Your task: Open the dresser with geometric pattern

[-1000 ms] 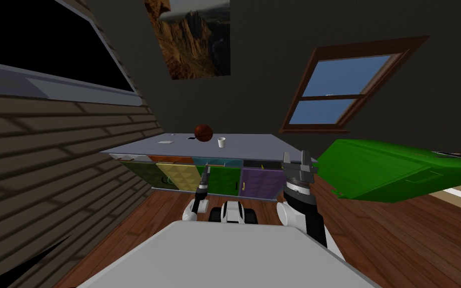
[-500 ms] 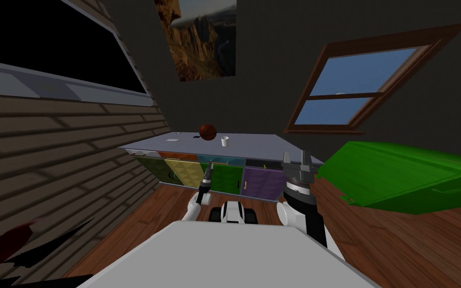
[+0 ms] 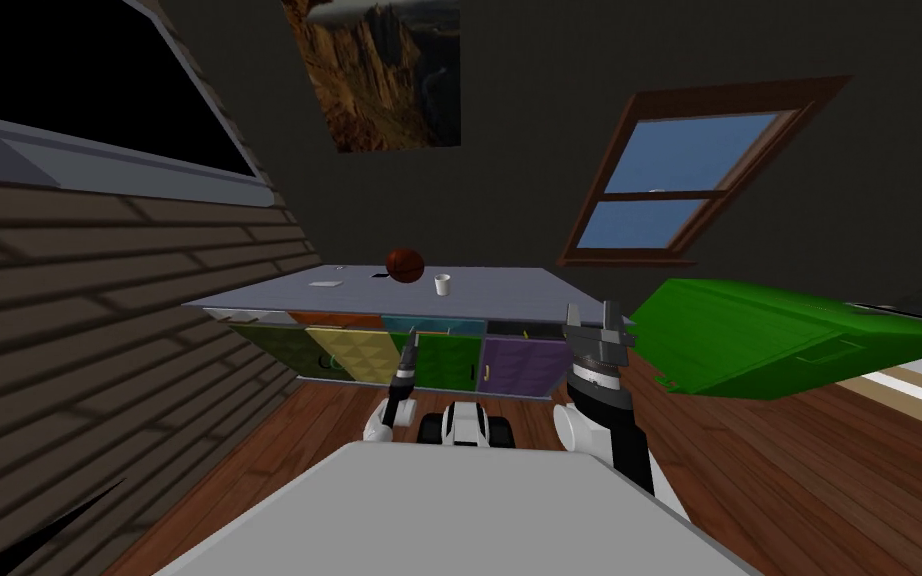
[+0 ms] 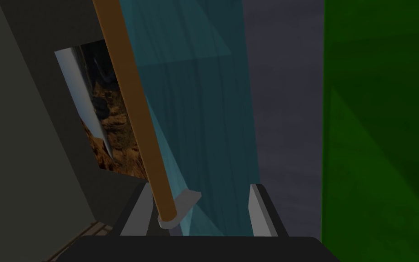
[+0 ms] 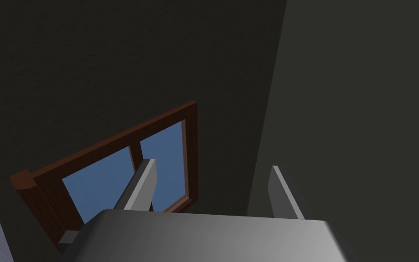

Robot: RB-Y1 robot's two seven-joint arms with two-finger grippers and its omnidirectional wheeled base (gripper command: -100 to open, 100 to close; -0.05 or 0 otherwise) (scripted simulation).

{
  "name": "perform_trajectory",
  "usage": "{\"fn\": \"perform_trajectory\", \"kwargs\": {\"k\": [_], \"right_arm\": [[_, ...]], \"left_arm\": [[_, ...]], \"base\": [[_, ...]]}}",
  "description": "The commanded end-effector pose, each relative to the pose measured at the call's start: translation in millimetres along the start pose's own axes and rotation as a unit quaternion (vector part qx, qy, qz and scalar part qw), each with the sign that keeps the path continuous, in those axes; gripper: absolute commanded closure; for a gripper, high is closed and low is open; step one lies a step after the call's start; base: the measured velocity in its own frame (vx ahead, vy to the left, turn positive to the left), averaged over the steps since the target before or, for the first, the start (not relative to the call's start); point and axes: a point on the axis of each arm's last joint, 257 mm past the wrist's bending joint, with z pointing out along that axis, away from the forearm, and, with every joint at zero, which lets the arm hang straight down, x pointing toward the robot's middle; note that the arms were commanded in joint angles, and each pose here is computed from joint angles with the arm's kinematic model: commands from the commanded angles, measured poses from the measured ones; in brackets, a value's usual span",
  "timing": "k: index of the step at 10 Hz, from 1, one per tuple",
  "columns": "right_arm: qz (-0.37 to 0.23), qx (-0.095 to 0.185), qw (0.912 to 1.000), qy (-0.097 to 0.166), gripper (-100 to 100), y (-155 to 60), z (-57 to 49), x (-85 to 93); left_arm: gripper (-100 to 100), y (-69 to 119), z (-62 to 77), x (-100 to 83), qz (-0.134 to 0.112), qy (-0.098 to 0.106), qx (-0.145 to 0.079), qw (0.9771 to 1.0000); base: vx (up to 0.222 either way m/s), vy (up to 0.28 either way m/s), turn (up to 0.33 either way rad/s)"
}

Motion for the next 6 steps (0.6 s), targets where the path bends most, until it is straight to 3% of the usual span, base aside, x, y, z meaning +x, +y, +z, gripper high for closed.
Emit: {"fn": "perform_trajectory", "kwargs": {"k": [1,6], "right_arm": [[0.000,0.000,1.0000,0.000,0,0,0.0,0.0],[0.000,0.000,1.0000,0.000,0,0,0.0,0.0]], "left_arm": [[100,-4.5,-21.7,-9.1,0.006,-0.010,-0.001,0.9999],[100,-24.2,-60.6,-34.4,0.022,-0.037,0.001,0.9991]], "base": [[0.034,0.000,-0.069],[0.038,-0.001,-0.123]]}}
